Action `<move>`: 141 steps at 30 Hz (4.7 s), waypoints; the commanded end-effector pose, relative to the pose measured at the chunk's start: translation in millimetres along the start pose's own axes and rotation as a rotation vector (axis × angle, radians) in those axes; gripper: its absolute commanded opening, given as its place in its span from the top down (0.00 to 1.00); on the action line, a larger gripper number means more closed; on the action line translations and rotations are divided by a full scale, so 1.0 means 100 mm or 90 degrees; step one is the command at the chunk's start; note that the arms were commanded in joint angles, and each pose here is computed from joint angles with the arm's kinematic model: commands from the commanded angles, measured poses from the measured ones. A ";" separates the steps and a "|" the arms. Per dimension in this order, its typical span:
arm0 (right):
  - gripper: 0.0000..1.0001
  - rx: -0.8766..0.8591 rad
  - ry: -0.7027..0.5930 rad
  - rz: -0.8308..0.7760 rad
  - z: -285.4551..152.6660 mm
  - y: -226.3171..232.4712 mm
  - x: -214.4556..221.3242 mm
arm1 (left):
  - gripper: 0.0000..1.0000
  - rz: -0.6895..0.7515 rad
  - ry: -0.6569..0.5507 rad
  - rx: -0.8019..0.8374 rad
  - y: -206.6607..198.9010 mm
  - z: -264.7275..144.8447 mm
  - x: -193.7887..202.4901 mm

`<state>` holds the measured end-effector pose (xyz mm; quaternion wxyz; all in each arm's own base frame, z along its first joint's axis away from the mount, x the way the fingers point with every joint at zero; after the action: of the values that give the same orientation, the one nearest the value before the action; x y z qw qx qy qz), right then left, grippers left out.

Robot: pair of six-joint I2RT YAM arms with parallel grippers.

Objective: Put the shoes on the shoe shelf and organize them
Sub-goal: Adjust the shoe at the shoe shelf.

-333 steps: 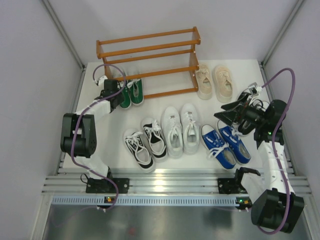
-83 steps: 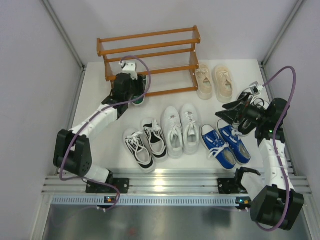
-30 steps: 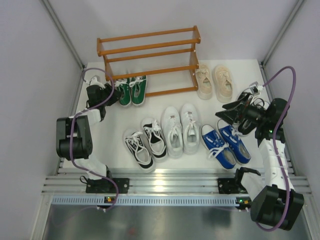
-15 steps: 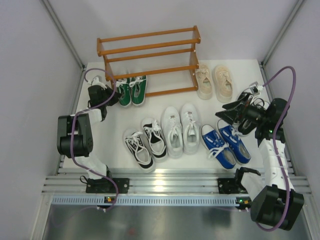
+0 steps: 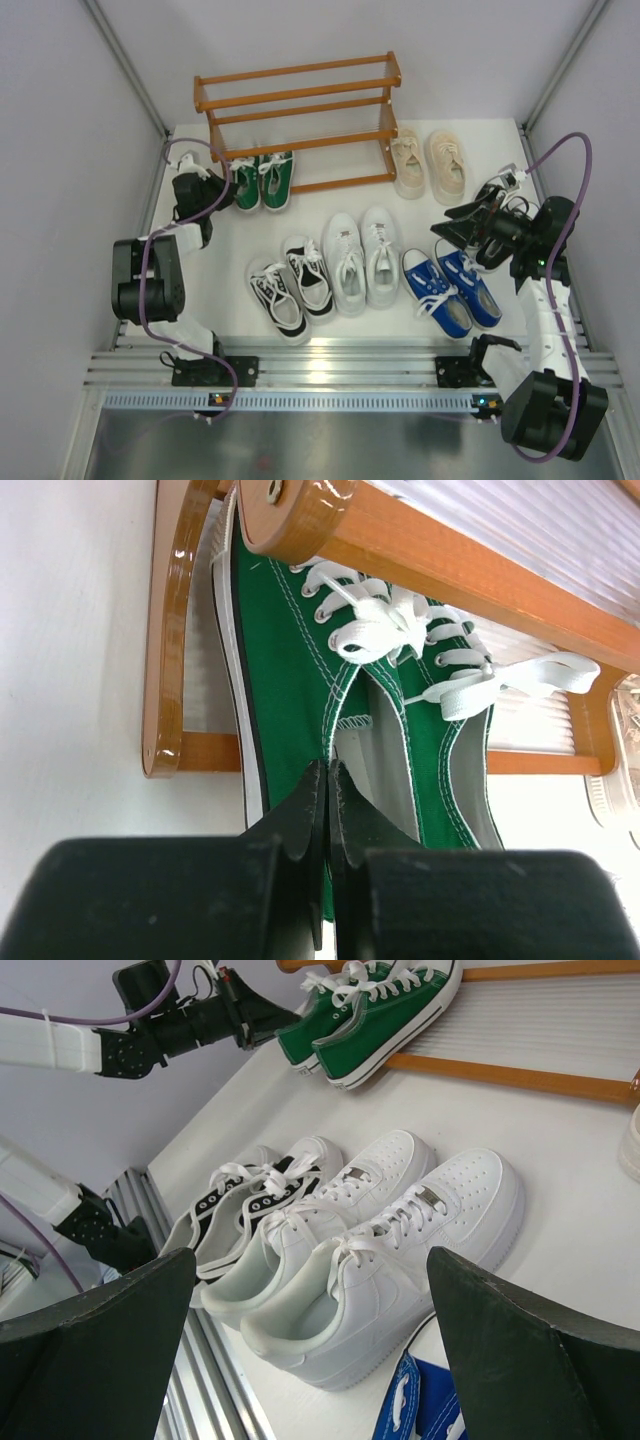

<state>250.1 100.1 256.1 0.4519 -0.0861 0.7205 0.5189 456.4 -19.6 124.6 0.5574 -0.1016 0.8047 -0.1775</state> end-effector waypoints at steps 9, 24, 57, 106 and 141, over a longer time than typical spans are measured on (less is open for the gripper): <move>0.01 -0.010 -0.017 -0.066 -0.03 0.10 -0.20 | 1.00 0.096 -0.181 0.039 -0.20 -0.13 -0.65; 0.01 -0.009 -0.016 -0.064 -0.03 0.09 -0.20 | 1.00 0.073 -0.134 0.037 -0.09 0.01 -0.28; 0.00 -0.006 -0.017 -0.062 -0.02 0.07 -0.20 | 0.54 0.078 -0.062 0.012 0.03 0.22 0.03; 0.01 -0.007 -0.014 -0.060 -0.02 0.06 -0.20 | 1.00 -0.200 -0.316 -0.023 0.10 -0.05 -0.47; 0.01 -0.015 -0.017 -0.078 -0.05 0.17 -0.22 | 0.29 -0.232 0.038 -0.278 0.21 -0.57 -0.01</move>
<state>251.1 98.6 256.8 0.4523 -0.0871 0.7208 0.5179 430.8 11.5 144.6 0.5226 -0.3192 0.7836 -0.1051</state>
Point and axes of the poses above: each gripper's point midway between its finger pads, its own z axis out along the fingers, its own y axis along the line the jaws close on, x = y × z, the point moved 1 cm from there along -z, back along the fingers, and after that the axes turned 13 degrees about z, right-handed, at the moved point
